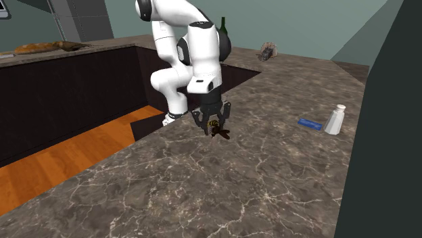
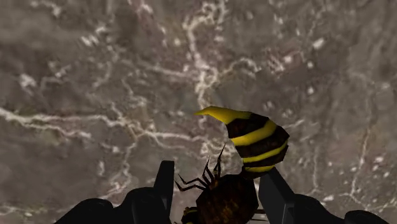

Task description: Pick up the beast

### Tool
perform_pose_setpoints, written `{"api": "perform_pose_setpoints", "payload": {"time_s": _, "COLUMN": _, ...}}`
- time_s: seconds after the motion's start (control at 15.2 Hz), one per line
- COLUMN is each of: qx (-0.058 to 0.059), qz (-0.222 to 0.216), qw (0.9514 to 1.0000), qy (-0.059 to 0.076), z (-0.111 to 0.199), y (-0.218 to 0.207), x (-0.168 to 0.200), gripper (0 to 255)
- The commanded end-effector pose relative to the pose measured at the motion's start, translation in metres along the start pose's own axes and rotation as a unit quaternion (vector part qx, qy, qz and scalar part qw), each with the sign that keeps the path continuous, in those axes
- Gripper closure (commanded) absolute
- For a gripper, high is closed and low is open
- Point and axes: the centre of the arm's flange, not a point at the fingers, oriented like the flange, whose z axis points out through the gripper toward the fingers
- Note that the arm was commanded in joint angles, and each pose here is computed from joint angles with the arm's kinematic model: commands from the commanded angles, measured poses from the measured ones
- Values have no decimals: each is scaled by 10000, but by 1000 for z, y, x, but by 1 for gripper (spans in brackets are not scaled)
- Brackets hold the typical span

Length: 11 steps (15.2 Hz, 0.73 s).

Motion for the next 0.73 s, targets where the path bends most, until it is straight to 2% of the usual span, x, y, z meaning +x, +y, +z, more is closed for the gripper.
{"api": "perform_pose_setpoints", "payload": {"time_s": 0.0, "qx": -1, "qz": 1, "qw": 10000, "qy": -1, "z": -11, "y": -1, "x": 2, "gripper": 255}}
{"api": "perform_pose_setpoints", "payload": {"time_s": 0.66, "qx": -1, "qz": 1, "qw": 10000, "qy": -1, "z": -63, "y": -4, "x": 8, "gripper": 255}}
